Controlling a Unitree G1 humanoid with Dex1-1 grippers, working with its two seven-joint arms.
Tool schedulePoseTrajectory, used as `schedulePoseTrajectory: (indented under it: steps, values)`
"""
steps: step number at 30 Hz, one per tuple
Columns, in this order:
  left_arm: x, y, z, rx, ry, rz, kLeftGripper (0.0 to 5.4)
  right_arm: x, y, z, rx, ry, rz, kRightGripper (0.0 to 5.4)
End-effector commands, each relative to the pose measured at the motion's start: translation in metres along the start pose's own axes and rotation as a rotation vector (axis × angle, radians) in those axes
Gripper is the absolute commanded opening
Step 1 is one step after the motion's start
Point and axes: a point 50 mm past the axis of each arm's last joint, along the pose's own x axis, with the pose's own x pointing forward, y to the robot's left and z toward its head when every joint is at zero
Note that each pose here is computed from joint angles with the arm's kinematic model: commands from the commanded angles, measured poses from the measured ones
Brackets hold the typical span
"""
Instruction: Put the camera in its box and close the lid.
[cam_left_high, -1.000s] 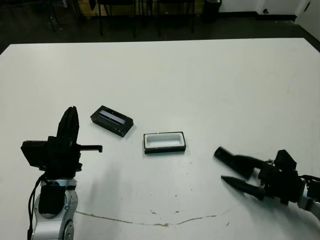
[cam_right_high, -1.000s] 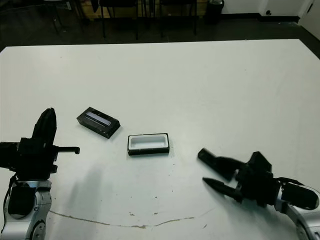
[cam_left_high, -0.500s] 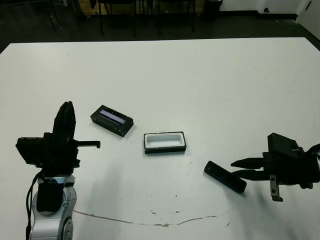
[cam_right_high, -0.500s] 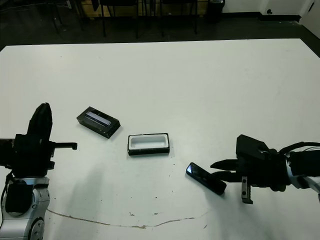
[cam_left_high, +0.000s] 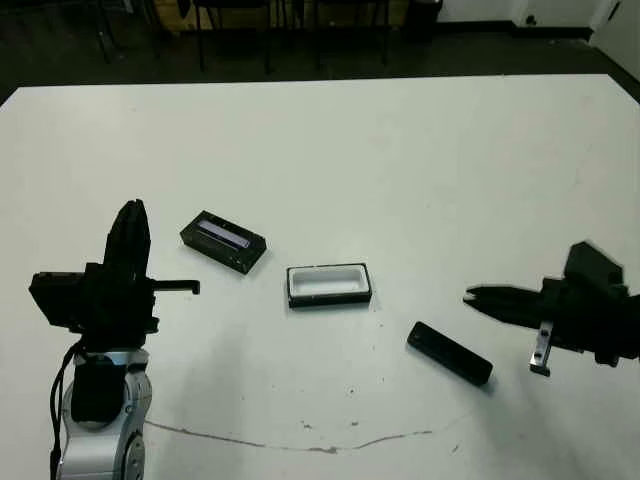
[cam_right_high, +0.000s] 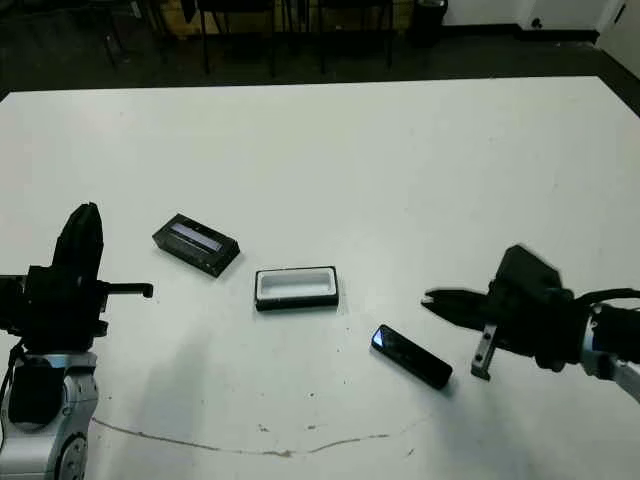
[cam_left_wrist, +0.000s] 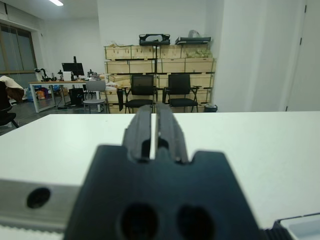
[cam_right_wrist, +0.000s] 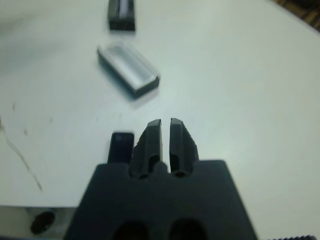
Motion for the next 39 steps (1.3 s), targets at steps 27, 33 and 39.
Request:
schedulePoseTrajectory:
  steps: [27, 33, 39]
  values:
    - [-0.007, 0.000, -0.003, 0.008, 0.056, -0.013, 0.00, 0.000, 0.012, 0.010, -0.209, 0.292, 0.214, 3.61]
    - [-0.006, -0.001, -0.003, 0.005, 0.058, -0.017, 0.00, 0.001, 0.013, 0.004, -0.164, 0.293, 0.245, 4.65]
    - [-0.006, 0.000, -0.004, 0.006, 0.060, -0.021, 0.00, 0.001, 0.015, -0.004, -0.122, 0.306, 0.261, 5.38]
